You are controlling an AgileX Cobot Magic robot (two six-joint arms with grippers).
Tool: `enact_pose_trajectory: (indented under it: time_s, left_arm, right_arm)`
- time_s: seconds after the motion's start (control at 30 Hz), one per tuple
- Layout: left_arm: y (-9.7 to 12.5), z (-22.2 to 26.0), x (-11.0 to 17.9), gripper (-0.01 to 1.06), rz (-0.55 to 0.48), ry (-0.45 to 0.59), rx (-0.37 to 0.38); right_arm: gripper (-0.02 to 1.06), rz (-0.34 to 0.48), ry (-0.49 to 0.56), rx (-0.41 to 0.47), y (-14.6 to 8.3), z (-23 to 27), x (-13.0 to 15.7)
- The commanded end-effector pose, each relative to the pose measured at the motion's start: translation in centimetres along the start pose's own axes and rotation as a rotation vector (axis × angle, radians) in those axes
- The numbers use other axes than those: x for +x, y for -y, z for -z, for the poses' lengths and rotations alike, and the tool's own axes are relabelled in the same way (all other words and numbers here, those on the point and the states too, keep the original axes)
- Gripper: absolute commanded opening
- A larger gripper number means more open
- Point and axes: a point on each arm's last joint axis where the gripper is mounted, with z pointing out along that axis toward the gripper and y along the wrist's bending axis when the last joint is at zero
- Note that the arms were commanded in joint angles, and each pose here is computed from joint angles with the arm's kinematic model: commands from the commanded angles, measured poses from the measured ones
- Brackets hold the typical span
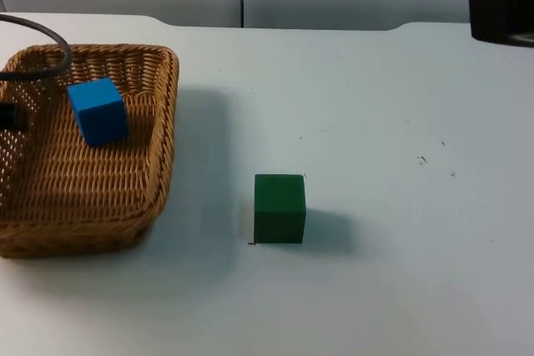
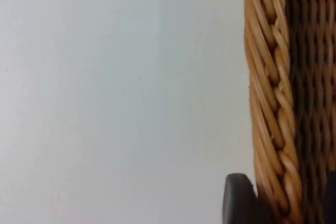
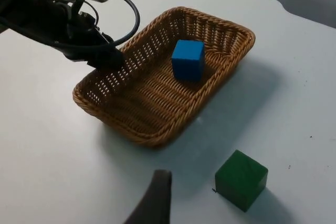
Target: Pick up the basket with the left hand and place the blue cube into the basket with the right hand.
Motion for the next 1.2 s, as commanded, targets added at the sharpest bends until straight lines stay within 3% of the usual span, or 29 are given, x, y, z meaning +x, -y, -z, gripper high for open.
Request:
enact_pose_trajectory:
  time_s: [0.0, 0.03, 0.13, 0.4, 0.67, 0.83, 0.93, 1.0, 1.13, 1.17]
  left_arm:
    - [-0.1, 0.0, -0.1, 0.5, -0.019, 0.006, -0.009]
    - [-0.2, 0.0, -0.1, 0.58, -0.029, 0.009, -0.013]
    - [-0.2, 0.0, -0.1, 0.67, -0.068, 0.01, -0.018]
    - [-0.3, 0.2, -0.3, 0.68, -0.142, 0.025, -0.034]
    - [-0.1, 2.6, -1.7, 0.68, -0.15, 0.115, -0.031]
    - [1.1, 7.0, -2.9, 0.68, -0.133, 0.201, 0.057]
    - [2.2, 11.3, -3.2, 0.68, -0.135, 0.268, 0.154]
    - [2.5, 12.4, -3.2, 0.68, -0.136, 0.287, 0.179]
    - [3.1, 16.9, -3.1, 0.68, -0.163, 0.398, 0.225]
    - [3.3, 19.4, -2.8, 0.68, -0.171, 0.466, 0.246]
  right_arm:
    - [0.87, -0.003, 0.002, -0.005, -0.1, 0.1, 0.1]
    - [0.87, -0.003, 0.002, -0.005, -0.1, 0.1, 0.1]
    - [0.87, -0.003, 0.002, -0.005, -0.1, 0.1, 0.1]
    - [0.87, -0.003, 0.002, -0.005, -0.1, 0.1, 0.1]
    - [0.87, 0.0, 0.002, -0.004, -0.1, 0.1, 0.1]
    - [0.87, 0.018, 0.002, -0.002, 0.0, 0.1, 0.1]
    - [0.87, 0.066, 0.005, -0.002, 0.0, 0.2, 0.1]
    - [0.87, 0.089, 0.013, 0.0, 0.0, 0.4, 0.1]
    - [0.87, 0.109, 0.013, 0.005, 0.0, 1.1, 0.2]
    - [0.87, 0.113, 0.019, 0.007, 0.0, 1.5, 0.2]
